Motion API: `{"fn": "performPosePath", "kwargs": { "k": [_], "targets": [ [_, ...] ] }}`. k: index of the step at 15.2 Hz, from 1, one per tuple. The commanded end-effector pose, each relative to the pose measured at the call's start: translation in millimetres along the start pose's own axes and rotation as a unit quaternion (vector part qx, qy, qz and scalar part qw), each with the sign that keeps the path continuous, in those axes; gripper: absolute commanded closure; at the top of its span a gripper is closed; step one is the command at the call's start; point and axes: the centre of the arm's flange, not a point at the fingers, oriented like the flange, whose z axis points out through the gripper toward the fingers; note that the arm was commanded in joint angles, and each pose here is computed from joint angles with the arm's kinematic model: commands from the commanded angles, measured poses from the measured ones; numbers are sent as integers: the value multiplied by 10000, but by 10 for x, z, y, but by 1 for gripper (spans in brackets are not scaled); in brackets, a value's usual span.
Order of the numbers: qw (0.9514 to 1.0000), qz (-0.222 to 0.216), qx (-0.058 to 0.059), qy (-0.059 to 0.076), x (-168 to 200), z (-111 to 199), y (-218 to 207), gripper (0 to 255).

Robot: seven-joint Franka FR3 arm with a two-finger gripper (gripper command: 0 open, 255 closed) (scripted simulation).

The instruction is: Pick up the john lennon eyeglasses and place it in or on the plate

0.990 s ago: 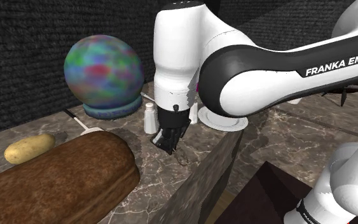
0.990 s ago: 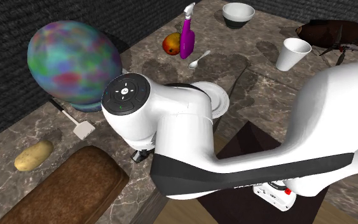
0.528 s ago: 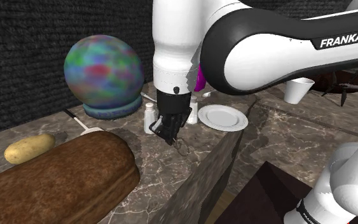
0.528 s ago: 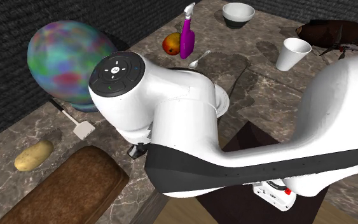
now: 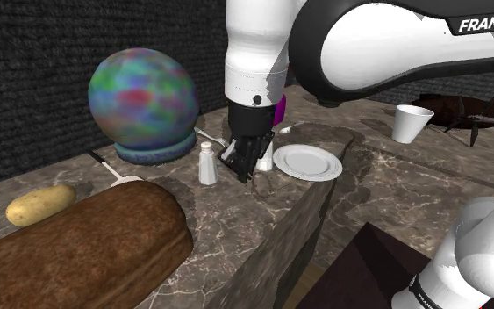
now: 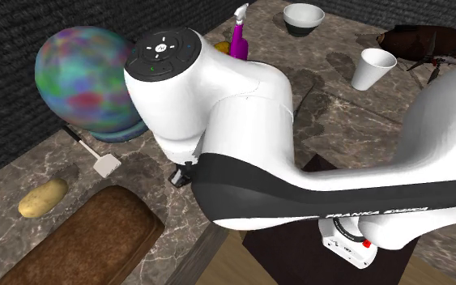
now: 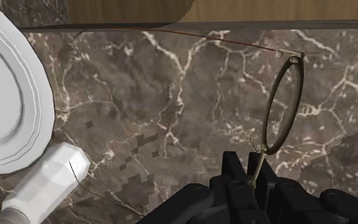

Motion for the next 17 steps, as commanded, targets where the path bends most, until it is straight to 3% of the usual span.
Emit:
{"fn": "performPosePath", "kwargs": {
  "k": [1,16,17],
  "targets": [
    [10000,-7,4,0,19,19,264,255],
    [10000,-7,4,0,99,193,2249,255],
    [10000,-7,4,0,93,245,2245,255]
  ]
}}
